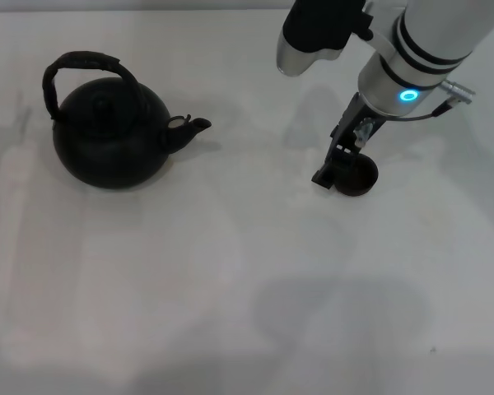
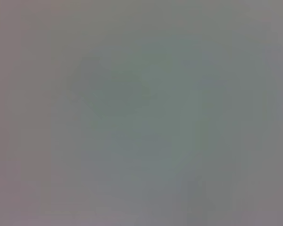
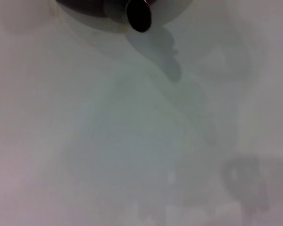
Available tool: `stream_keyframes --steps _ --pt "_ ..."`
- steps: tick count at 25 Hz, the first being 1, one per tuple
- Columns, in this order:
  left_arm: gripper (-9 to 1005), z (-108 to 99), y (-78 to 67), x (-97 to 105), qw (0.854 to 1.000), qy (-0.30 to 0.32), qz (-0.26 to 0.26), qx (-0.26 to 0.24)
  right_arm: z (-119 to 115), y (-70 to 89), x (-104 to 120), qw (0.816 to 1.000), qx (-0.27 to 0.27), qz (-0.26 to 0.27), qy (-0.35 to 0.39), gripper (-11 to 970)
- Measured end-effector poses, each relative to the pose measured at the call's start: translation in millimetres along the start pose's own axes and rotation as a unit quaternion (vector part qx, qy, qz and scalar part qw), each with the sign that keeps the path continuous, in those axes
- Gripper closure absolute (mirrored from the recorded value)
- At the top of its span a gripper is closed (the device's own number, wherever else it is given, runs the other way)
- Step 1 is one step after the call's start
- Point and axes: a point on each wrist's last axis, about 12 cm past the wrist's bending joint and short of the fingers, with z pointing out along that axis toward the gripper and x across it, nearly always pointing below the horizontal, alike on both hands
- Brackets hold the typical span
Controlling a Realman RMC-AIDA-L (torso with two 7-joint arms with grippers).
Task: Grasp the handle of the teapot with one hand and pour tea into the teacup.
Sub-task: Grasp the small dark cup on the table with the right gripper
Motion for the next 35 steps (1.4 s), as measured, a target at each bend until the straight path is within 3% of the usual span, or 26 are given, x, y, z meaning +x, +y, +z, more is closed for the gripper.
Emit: stream_keyframes --steps 35 --pt "166 3.8 -1.4 -1.5 1.000 -0.001 0.006 0.005 10.6 -3.2 23.5 0.999 0.001 0.027 0.039 163"
